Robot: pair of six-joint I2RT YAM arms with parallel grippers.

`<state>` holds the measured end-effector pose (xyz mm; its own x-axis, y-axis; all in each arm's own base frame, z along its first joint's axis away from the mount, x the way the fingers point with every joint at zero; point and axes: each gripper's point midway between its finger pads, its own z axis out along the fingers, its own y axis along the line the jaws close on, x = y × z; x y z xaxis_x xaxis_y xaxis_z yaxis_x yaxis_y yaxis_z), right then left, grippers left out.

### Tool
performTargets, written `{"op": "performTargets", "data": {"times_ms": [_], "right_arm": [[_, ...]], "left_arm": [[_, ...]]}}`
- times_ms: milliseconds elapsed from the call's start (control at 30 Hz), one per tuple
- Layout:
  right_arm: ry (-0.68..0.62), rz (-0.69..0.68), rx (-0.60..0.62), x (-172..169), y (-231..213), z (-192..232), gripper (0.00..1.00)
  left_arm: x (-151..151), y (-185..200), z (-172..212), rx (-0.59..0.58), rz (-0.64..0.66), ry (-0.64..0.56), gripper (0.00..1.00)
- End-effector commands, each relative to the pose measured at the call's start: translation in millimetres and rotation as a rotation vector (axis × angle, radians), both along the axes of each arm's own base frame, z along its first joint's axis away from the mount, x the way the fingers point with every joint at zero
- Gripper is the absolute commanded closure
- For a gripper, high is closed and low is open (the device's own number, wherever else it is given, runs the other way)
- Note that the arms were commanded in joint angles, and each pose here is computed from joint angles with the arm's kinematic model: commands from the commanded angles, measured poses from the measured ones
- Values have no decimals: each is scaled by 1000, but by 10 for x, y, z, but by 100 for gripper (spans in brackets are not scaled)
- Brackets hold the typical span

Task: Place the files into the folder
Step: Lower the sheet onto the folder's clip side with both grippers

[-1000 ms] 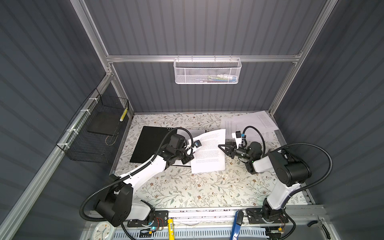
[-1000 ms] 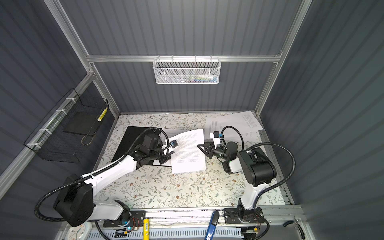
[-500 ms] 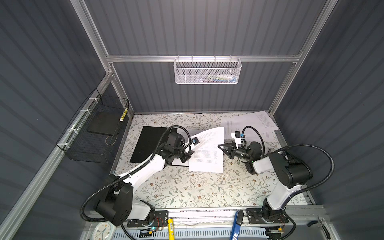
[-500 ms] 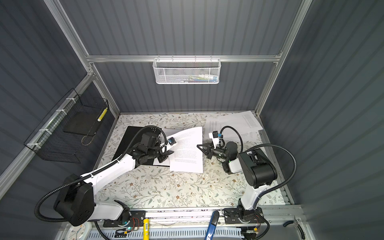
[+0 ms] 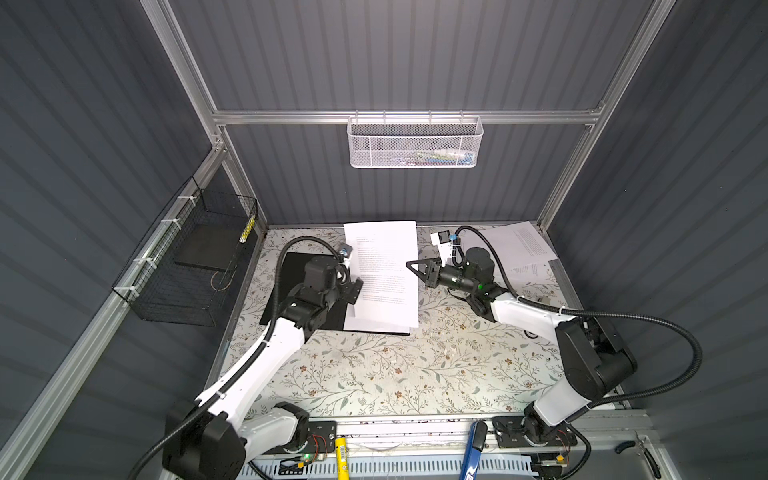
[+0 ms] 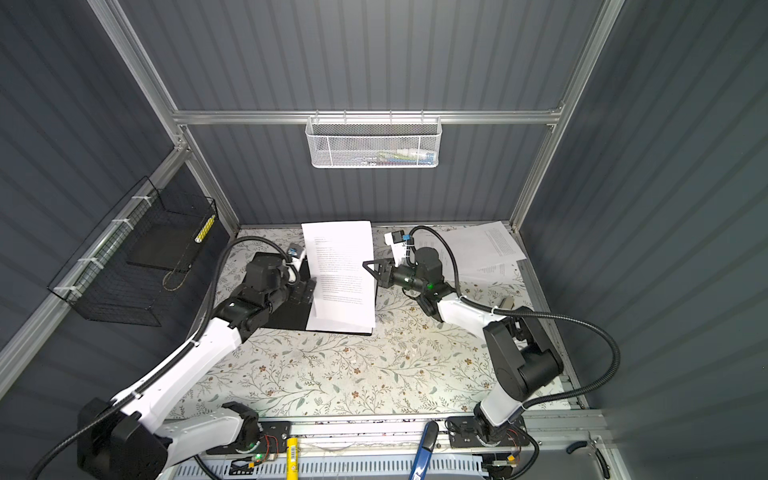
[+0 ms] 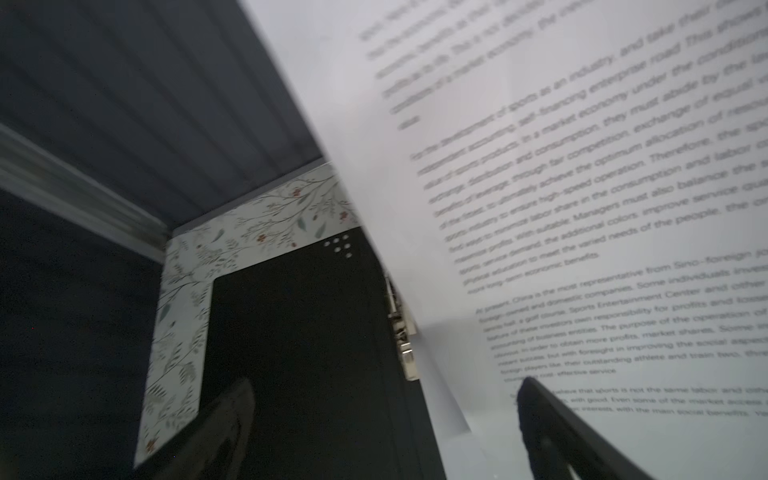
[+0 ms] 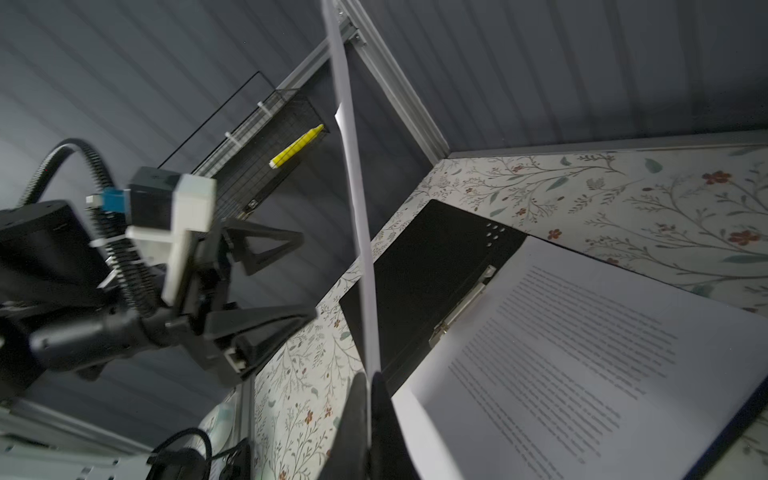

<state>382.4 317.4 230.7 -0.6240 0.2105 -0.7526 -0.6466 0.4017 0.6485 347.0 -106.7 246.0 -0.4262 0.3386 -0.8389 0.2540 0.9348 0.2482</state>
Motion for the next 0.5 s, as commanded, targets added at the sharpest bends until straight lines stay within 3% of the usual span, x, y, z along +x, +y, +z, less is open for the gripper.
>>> {"op": "performTargets", "data": {"times_ms": [0,67,133,233,333,467], "right_arm": [[260,-124,-88,231,-64,-681,100],[322,-143,-109,309,-37,-871,100],[351,-148,-144,351,1,-1018,100],[395,-164,-196,408,-9,-1234,100],[408,-182,-233,417,-49,-1344,100],[422,-189,-248,438,-55,-1418,100]], "left_arm": [[-221,319,214,-93,185,-22,0],[-362,341,300,-197,205,-35,0],[-512,226,330,-308,142,-26,0],[-783,-181,277,-483,-81,54,0],[-1057,-464,174,-557,-255,173,0],[-1201,-579,-70,-602,-296,295,0]]}}
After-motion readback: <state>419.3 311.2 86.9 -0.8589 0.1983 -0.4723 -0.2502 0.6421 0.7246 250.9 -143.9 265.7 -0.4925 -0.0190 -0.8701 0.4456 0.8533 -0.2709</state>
